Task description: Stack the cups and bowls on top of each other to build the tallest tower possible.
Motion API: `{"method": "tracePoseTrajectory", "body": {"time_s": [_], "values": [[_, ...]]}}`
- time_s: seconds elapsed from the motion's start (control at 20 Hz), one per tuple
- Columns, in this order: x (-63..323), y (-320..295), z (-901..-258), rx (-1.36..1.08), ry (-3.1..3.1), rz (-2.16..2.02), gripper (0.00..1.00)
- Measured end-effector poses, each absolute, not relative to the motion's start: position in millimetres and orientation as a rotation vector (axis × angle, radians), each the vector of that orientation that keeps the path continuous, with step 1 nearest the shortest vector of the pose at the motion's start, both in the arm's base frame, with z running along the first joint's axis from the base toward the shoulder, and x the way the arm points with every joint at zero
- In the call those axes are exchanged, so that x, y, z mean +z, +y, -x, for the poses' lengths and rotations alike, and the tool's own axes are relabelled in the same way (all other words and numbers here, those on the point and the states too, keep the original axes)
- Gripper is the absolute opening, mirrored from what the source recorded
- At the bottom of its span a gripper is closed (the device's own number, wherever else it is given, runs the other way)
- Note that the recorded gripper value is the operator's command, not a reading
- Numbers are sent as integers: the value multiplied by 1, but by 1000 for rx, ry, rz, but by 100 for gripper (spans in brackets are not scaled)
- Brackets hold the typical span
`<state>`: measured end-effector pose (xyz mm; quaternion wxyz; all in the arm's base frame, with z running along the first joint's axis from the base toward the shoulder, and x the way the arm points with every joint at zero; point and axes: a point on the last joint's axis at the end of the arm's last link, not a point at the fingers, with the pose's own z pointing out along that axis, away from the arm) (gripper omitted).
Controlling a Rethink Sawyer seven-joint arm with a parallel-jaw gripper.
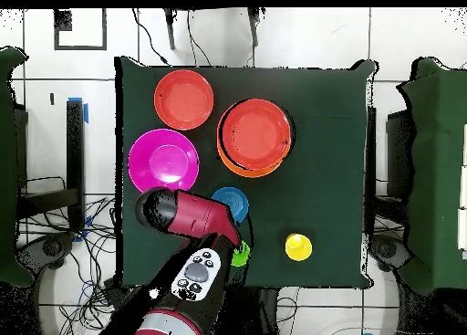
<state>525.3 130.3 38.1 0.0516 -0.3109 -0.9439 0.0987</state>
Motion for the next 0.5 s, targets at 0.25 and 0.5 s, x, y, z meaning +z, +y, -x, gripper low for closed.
{"method": "tracePoseTrajectory", "body": {"time_s": [0.25,0.5], "values": [[35,125,-524,308,-2897,952,100],[32,119,-521,317,-2909,956,100]]}}
